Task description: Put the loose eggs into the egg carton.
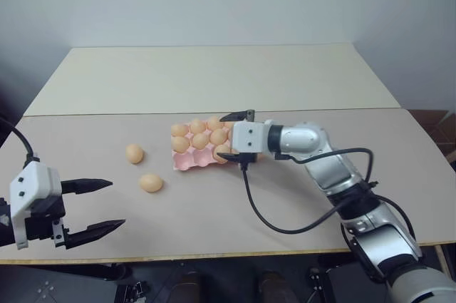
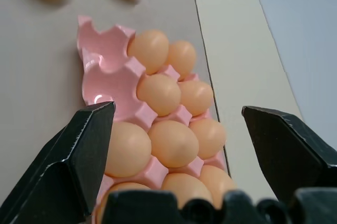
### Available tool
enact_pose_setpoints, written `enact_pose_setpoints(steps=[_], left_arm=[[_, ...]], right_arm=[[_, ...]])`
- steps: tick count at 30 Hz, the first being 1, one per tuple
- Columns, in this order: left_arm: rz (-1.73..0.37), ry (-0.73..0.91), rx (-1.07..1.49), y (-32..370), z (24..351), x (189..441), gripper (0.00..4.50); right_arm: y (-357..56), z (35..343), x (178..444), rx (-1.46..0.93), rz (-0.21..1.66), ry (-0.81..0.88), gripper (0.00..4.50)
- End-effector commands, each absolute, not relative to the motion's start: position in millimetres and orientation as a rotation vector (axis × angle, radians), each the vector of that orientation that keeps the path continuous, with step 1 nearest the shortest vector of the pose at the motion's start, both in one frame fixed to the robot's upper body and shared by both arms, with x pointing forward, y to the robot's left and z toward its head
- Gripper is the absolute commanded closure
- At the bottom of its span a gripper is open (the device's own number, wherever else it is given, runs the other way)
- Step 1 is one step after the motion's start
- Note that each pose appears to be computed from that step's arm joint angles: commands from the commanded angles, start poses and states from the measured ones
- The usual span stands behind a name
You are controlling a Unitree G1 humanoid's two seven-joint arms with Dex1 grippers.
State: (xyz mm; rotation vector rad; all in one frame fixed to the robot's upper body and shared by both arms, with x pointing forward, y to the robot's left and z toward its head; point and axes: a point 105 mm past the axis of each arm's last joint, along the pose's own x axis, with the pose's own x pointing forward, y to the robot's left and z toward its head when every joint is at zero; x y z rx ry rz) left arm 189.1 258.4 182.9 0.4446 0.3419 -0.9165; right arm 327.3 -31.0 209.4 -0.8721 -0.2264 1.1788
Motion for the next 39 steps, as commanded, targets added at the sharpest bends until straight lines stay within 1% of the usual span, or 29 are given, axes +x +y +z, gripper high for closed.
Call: enact_pose_setpoints(steps=[1,3,6,9,11,15,19,21,25,28,33,35,39], left_arm=[[-0.914,0.333,0.477,259,186,188,0.0],[-0.911,0.333,0.483,261,188,188,0.0],[-0.895,0.352,0.508,267,189,188,0.0],[-0.907,0.388,0.513,270,187,186,0.0],[-0.897,0.406,0.533,274,185,188,0.0],[-0.848,0.408,0.581,280,180,195,0.0],[-0.86,0.389,0.565,269,173,200,0.0],[-0.851,0.38,0.596,263,164,207,0.0],[-0.8,0.317,0.646,254,152,228,0.0],[-0.83,0.292,0.667,245,146,239,0.0],[-0.867,0.265,0.762,235,135,267,0.0],[-0.859,0.284,0.728,233,131,276,0.0],[-0.897,0.244,0.646,219,131,290,0.0]], right_arm=[[-55,239,290,-0.724,1.294,-0.174,0.02],[-72,239,276,-0.721,1.322,-0.124,0.02],[-99,238,264,-0.703,1.306,-0.024,0.02],[-117,237,251,-0.67,1.316,0.053,0.02],[-125,235,249,-0.637,1.286,0.101,0.02],[-139,226,246,-0.657,1.235,0.169,0.02],[-142,221,245,-0.665,1.204,0.198,0.02],[-141,219,245,-0.657,1.189,0.198,0.02],[-137,216,243,-0.645,1.171,0.196,0.02],[-137,216,244,-0.629,1.142,0.192,0.02],[-144,210,243,-0.63,1.09,0.224,0.02],[-144,209,242,-0.633,1.084,0.228,0.02],[-145,207,239,-0.627,1.064,0.236,0.02]])
